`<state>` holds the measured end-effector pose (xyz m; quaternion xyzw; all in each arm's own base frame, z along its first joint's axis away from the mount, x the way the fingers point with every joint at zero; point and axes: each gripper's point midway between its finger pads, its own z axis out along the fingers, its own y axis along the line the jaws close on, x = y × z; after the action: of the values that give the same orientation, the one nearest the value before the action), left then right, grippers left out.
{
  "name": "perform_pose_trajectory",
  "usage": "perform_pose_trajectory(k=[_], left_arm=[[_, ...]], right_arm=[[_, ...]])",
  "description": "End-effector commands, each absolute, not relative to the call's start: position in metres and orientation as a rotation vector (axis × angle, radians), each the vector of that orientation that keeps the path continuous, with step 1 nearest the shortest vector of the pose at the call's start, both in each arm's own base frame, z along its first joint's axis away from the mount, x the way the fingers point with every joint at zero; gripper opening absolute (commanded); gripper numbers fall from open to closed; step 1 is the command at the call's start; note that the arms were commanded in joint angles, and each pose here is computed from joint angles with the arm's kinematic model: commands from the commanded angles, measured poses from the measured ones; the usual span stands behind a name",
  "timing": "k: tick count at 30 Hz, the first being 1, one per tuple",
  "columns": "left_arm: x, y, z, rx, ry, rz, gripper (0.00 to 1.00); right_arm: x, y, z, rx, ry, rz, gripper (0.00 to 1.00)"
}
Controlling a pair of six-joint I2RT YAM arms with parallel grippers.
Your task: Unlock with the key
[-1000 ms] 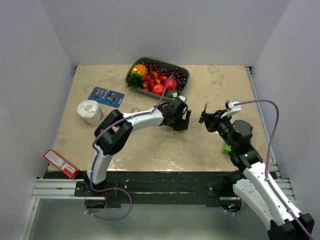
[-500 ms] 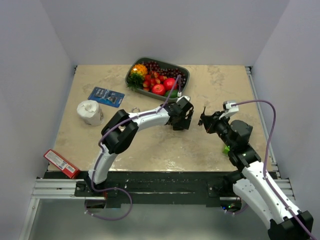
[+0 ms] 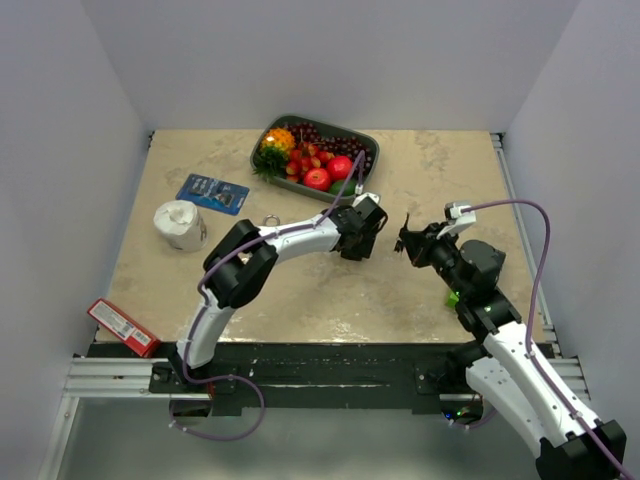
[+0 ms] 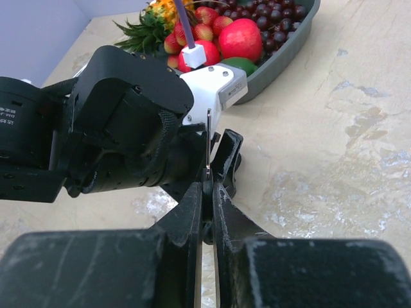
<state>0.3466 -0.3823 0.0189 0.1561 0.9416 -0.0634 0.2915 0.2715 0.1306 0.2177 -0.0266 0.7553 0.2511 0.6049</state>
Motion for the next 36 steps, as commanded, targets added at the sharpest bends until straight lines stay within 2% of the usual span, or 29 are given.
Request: perform_pose_trajectory(k=[1, 5, 9, 15, 29, 36], left_arm=[[0.315, -0.371, -0.017, 0.418, 2.669, -0.262, 0.00], [0.319, -0.382, 0.013, 0.266, 2.613, -0.551, 0.00], [0.327, -0.403, 0.072, 0.129, 2.467, -0.867, 0.00], [0.331, -0.406, 0.114, 0.031, 2.334, -1.087, 0.00], [0.346, -0.370, 0.119, -0.191, 2.188, -1.108, 0.00], [0.348, -0.364, 0.123, -0.175, 2.162, -1.109, 0.00]], right_arm=[[0.273, 0.132, 0.220, -0.082, 1.726, 0.583, 0.00], [0.271, 0.134, 0.210, -0.100, 1.756, 0.582, 0.00], [0.267, 0.142, 0.200, -0.108, 1.772, 0.640, 0.00], [0.262, 0.160, 0.182, -0.095, 1.811, 0.767, 0.00], [0.225, 0.246, 0.130, -0.133, 1.935, 1.021, 0.00], [0.219, 0.259, 0.115, -0.120, 1.982, 1.068, 0.00]])
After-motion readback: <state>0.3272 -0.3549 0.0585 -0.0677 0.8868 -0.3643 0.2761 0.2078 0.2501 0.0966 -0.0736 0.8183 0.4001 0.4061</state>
